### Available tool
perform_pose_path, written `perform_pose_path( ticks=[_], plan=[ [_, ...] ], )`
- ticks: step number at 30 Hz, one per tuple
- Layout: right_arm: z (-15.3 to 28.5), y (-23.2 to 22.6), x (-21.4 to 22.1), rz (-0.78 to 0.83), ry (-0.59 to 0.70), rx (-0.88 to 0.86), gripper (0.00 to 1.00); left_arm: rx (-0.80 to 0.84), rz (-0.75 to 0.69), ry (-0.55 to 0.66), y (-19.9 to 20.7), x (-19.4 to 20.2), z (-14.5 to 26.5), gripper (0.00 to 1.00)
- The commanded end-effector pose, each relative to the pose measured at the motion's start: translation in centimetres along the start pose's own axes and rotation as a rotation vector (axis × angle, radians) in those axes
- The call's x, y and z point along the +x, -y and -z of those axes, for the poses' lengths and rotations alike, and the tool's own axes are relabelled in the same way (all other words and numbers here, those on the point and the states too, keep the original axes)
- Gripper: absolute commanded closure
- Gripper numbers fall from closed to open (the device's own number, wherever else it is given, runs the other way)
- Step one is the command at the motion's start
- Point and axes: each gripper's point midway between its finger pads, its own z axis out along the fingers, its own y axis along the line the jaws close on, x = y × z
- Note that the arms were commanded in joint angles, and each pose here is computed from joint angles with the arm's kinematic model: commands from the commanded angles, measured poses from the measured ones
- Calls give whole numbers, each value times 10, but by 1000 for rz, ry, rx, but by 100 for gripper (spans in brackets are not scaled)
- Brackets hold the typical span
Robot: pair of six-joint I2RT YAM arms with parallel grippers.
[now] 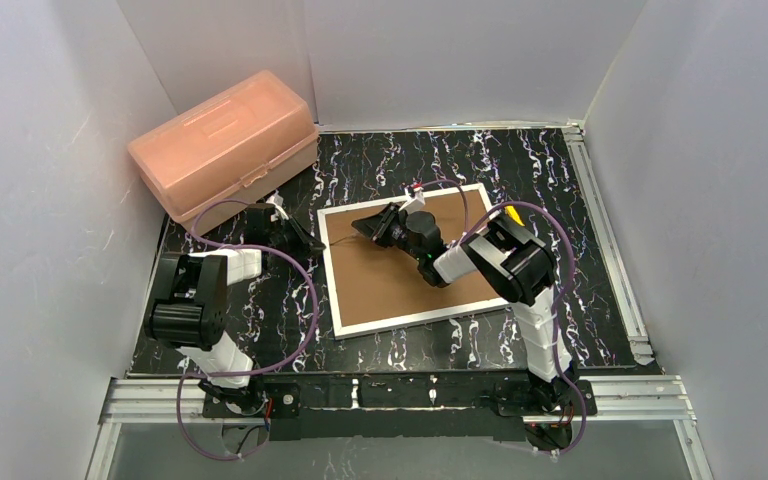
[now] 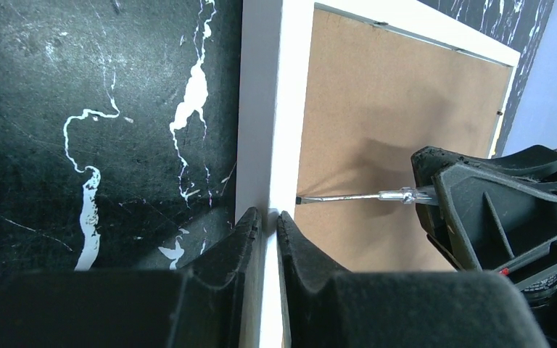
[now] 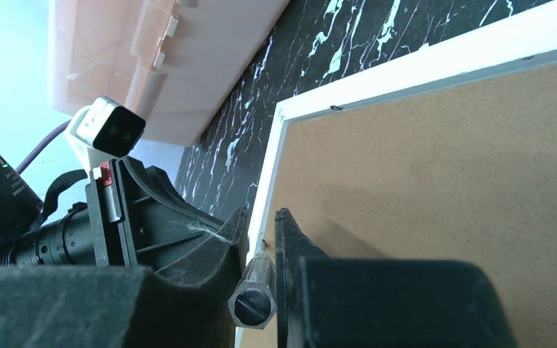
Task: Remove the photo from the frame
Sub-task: Release the photo frame item from the photo frame.
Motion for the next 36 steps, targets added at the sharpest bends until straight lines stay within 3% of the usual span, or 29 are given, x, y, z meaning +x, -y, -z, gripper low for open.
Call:
perform_pose_path(
  ticks=[1,36],
  plan=[
    [-4,-14,11,86,-25,4,99,24,2,-35,6,7,-3,90],
    [-16,-102,67,369,-76,-32,99,30,-3,-52,9,19,-1,91]
  ],
)
